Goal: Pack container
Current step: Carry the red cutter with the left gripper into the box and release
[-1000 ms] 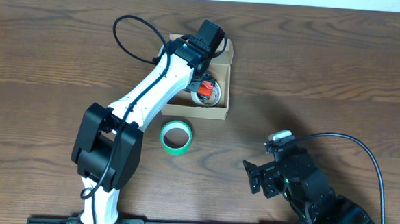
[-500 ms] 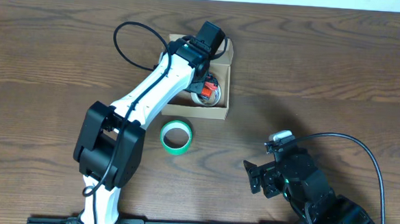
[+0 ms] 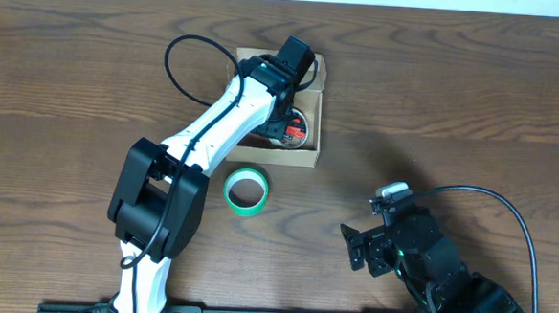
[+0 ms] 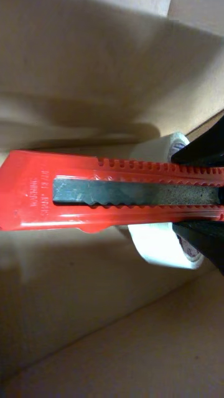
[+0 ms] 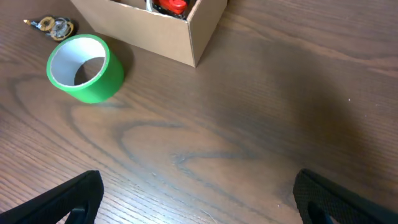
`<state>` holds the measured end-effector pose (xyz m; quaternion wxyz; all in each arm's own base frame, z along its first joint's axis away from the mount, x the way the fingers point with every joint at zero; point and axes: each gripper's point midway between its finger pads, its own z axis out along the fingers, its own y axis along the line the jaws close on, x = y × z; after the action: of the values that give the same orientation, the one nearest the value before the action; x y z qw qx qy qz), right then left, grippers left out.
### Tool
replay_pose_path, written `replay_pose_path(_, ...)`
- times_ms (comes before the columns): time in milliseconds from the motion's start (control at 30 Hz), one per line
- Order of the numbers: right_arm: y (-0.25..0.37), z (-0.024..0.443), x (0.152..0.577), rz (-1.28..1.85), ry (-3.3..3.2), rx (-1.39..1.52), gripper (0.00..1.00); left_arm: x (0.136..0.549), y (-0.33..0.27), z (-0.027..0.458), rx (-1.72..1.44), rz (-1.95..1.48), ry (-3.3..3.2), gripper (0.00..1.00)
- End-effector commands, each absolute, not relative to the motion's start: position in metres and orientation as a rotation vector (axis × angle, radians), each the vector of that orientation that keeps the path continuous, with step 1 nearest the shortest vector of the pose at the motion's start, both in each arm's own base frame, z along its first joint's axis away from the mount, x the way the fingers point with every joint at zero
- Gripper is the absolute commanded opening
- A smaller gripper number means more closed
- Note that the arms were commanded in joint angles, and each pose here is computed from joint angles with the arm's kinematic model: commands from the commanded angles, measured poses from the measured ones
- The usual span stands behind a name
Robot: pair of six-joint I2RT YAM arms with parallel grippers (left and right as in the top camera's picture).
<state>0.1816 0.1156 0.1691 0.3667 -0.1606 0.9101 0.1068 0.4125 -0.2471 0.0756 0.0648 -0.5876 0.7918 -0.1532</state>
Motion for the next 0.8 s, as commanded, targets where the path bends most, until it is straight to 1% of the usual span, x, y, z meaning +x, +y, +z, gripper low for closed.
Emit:
replay_pose_path(0, 0.116, 0.169, 0.181, 0.274, 2.340, -0.405, 0.99, 0.412, -0.249, 0.070, -1.797, -0.446, 2.390, 0.33)
replay_pose_path(33, 0.116, 0.169, 0.181, 0.274, 2.340, -0.405, 0.99, 0.412, -0.249, 0.070, -1.797, -0.446, 2.390, 0.38)
replay_pose_path(67, 0.116, 0.169, 0.181, 0.274, 2.340, -0.405, 0.99, 0.412, -0.249, 0.070, -1.797, -0.446, 2.390, 0.45)
replay_pose_path(167, 0.116, 0.169, 0.181, 0.274, 2.340, -0.405, 0.99, 0.412, -0.249, 0.070, -1.797, -0.448, 2.390, 0.53)
replay_pose_path(300, 0.116, 0.169, 0.181, 0.274, 2.340, -0.405, 0.99, 0.412, -0.250, 0.070, -1.796, -0.453, 2.388, 0.55)
replay_pose_path(567, 0.116, 0.169, 0.181, 0.274, 2.340, -0.405, 0.99, 0.420, -0.253, 0.077, -1.780, -0.506, 2.364, 0.56)
replay_pose_path(633, 0.116, 0.169, 0.181, 0.274, 2.340, -0.405, 0.99, 0.421, -0.251, 0.084, -1.772, -0.516, 2.350, 0.56)
replay_pose_path(700, 0.116, 0.169, 0.181, 0.274, 2.340, -0.405, 0.99, 0.424, -0.248, 0.093, -1.743, -0.526, 2.336, 0.60)
replay_pose_path(767, 0.116, 0.169, 0.181, 0.274, 2.340, -0.405, 0.99, 0.427, -0.244, 0.105, -1.695, -0.542, 2.331, 0.61)
